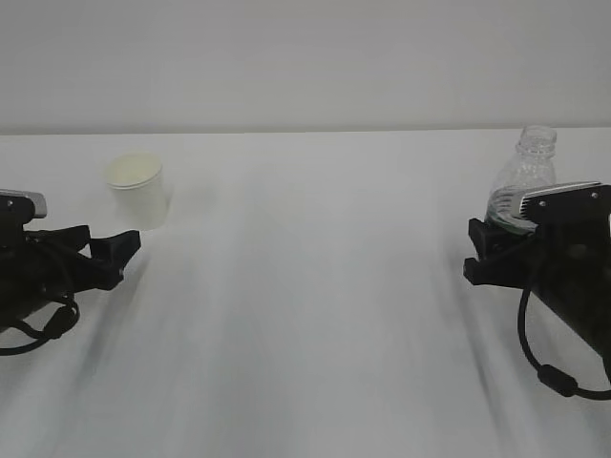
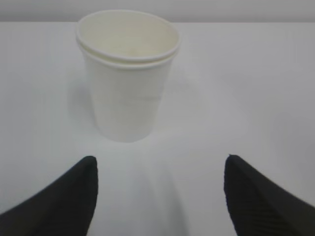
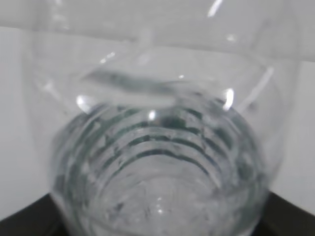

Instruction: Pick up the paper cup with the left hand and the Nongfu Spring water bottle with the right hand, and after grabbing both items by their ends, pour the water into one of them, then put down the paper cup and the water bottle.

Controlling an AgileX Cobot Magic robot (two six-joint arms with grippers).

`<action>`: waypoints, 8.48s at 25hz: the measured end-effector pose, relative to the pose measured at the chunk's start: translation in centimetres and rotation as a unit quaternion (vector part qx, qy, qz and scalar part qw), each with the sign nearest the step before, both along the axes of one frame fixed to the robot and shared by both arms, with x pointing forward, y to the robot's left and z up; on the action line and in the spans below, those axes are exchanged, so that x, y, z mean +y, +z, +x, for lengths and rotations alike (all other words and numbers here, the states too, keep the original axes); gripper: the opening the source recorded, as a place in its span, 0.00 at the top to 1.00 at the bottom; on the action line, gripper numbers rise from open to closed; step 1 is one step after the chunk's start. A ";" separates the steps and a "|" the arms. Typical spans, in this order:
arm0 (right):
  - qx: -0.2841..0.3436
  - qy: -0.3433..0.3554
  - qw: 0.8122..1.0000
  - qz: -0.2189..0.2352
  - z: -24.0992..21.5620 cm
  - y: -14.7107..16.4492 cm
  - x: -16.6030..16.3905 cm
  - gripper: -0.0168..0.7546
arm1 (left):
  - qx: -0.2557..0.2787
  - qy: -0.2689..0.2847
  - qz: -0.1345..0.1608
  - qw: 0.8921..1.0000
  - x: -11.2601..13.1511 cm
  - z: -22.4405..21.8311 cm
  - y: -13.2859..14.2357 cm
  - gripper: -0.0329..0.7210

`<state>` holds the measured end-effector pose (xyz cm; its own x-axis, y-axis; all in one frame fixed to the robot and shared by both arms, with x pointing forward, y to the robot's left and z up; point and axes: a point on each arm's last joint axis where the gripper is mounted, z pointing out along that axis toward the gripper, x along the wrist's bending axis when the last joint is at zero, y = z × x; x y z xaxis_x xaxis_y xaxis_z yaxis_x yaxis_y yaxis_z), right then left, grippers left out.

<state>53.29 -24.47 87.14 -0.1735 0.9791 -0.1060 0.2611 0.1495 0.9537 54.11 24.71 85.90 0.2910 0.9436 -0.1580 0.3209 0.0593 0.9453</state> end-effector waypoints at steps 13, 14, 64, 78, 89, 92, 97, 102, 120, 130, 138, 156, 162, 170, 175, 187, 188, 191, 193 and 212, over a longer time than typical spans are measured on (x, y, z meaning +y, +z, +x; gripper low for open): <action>-0.005 0.021 1.000 -0.003 -0.5 0.6 0.2 0.37 | 0.024 0.000 0.003 1.000 -0.1 1.0 -2.5 0.19; -0.005 0.023 1.000 -0.003 -0.6 0.6 0.3 0.37 | 0.022 0.000 0.003 1.000 -0.1 1.3 -2.6 0.19; -0.005 0.027 1.000 -0.001 -0.6 0.6 0.4 0.37 | -0.005 0.011 0.016 1.000 -0.8 9.7 -3.9 0.18; -0.005 0.027 1.000 -0.001 -0.6 0.6 0.4 0.37 | -0.031 0.012 0.014 0.999 -1.0 11.5 -2.9 0.18; -0.005 0.027 1.000 -0.001 -0.6 0.6 0.4 0.37 | -0.026 0.012 0.017 0.999 -1.0 11.8 -2.9 0.25; -0.005 0.027 1.000 -0.001 -0.6 0.6 0.4 0.37 | -0.027 -0.004 0.022 0.999 -1.2 11.7 -3.0 0.27; -0.005 0.027 1.000 -0.001 -0.6 0.6 0.4 0.37 | -0.037 -0.049 0.000 0.998 -2.1 11.4 -2.7 0.27; -0.005 0.027 1.000 -0.001 -0.6 0.6 0.4 0.37 | -0.030 -0.102 -0.014 0.994 -2.9 11.0 -2.7 0.27; -0.006 0.056 0.998 -0.006 -0.7 0.6 0.8 0.37 | -0.049 -0.250 -0.003 0.967 -4.7 7.3 2.9 0.29; -0.018 0.099 0.995 -0.020 -1.0 3.2 1.4 0.37 | -0.021 -0.350 -0.030 0.936 -6.4 5.3 3.9 0.29; -0.013 0.125 0.992 -0.028 -1.6 4.3 1.7 0.37 | -0.025 -0.418 -0.031 0.907 -11.4 3.2 4.5 0.29; 0.008 0.196 0.980 -0.046 -2.1 4.0 2.8 0.37 | -0.022 -0.489 -0.025 0.871 -17.4 -0.3 4.4 0.30; 0.014 0.218 0.973 -0.070 -1.3 4.2 3.2 0.37 | -0.025 -0.490 -0.026 0.871 -17.7 -0.4 4.5 0.30; 0.019 0.239 0.965 -0.101 -0.2 4.7 3.5 0.37 | -0.025 -0.489 -0.026 0.872 -17.8 -0.5 4.5 0.30; 0.017 0.252 0.959 -0.127 0.8 5.3 3.8 0.37 | -0.019 -0.478 -0.011 0.878 -17.6 -0.2 4.2 0.31; 0.009 0.283 0.938 -0.200 3.0 6.9 4.3 0.37 | -0.032 -0.439 -0.006 0.898 -17.4 0.6 4.3 0.31; 0.006 0.286 0.936 -0.207 3.2 7.1 4.4 0.37 | -0.034 -0.436 -0.007 0.899 -17.4 0.6 4.3 0.31; 0.004 0.296 0.928 -0.227 3.6 7.6 5.0 0.37 | -0.037 -0.429 -0.009 0.903 -17.4 0.8 4.4 0.31; -0.001 0.304 0.923 -0.238 3.8 7.9 5.3 0.37 | -0.037 -0.427 -0.008 0.904 -17.4 0.8 4.4 0.31; -0.029 0.340 0.880 -0.330 4.5 8.6 5.6 0.37 | -0.048 -0.427 -0.023 0.903 -17.4 0.8 4.7 0.31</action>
